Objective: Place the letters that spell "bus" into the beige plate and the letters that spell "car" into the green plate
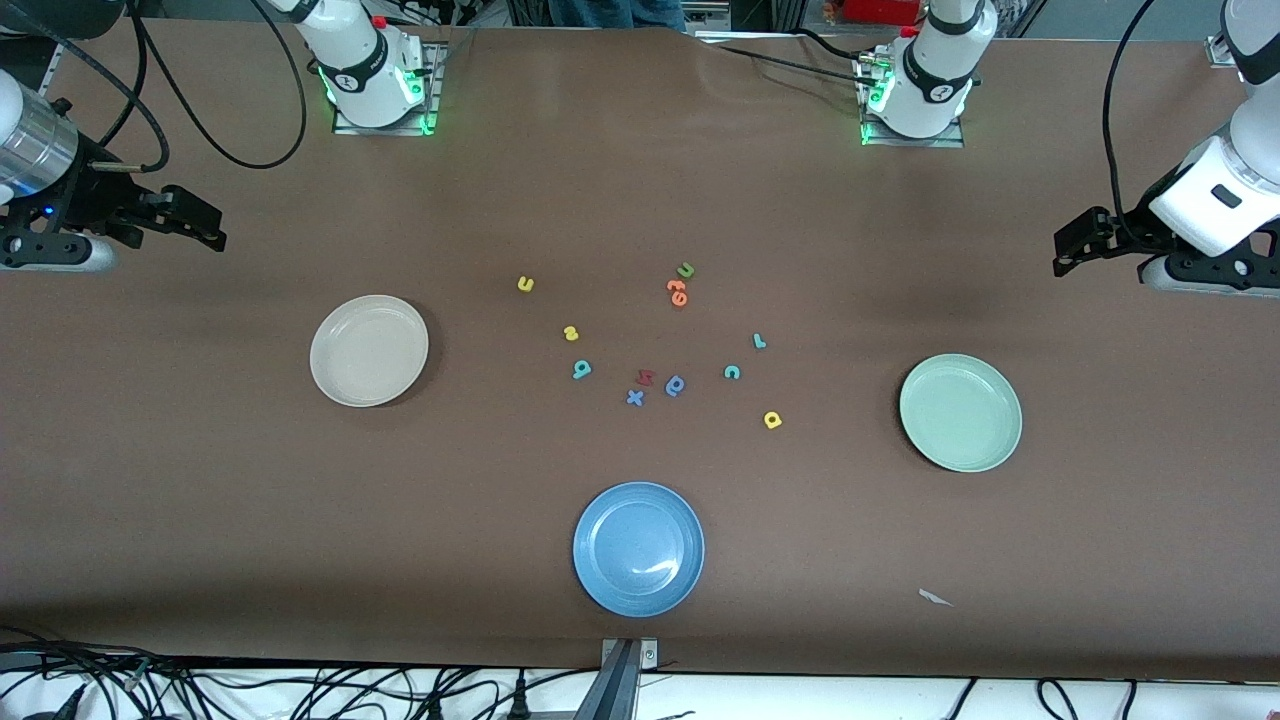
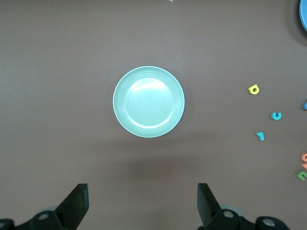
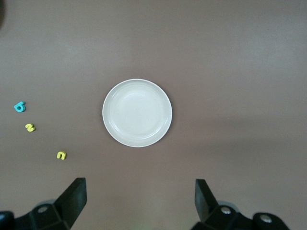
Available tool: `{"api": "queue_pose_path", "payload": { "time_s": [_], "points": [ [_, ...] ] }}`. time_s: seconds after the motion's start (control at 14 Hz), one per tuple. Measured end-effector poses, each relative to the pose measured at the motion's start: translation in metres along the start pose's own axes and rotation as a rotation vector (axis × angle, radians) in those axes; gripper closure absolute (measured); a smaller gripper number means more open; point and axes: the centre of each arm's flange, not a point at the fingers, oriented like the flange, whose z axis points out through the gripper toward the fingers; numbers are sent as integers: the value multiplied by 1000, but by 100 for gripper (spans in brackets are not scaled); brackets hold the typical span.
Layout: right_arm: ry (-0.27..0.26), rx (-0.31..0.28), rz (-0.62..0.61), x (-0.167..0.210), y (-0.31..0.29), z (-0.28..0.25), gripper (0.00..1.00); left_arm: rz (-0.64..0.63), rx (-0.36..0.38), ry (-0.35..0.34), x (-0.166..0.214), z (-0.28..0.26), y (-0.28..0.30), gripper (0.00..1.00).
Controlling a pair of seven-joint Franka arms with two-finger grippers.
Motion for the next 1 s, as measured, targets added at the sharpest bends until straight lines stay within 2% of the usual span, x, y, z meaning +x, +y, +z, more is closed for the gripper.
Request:
{"api": "queue_pose_path", "payload": {
  "time_s": [0.36,0.64,0.86,1.0],
  "points": [
    [-32,-2,-17,8,-6,17,0,0,0,0,0,0,0,0],
    [-63,-10,-92,9,-51,34,0,1,0,0,0,0,1,0],
    [-129,-27,-120,22,-95,85,0,7,0,-4,1,2,4,0],
    [-137,-39,-65,30,-125,129,0,12,0,-12,3,7,6,0]
  ]
}}
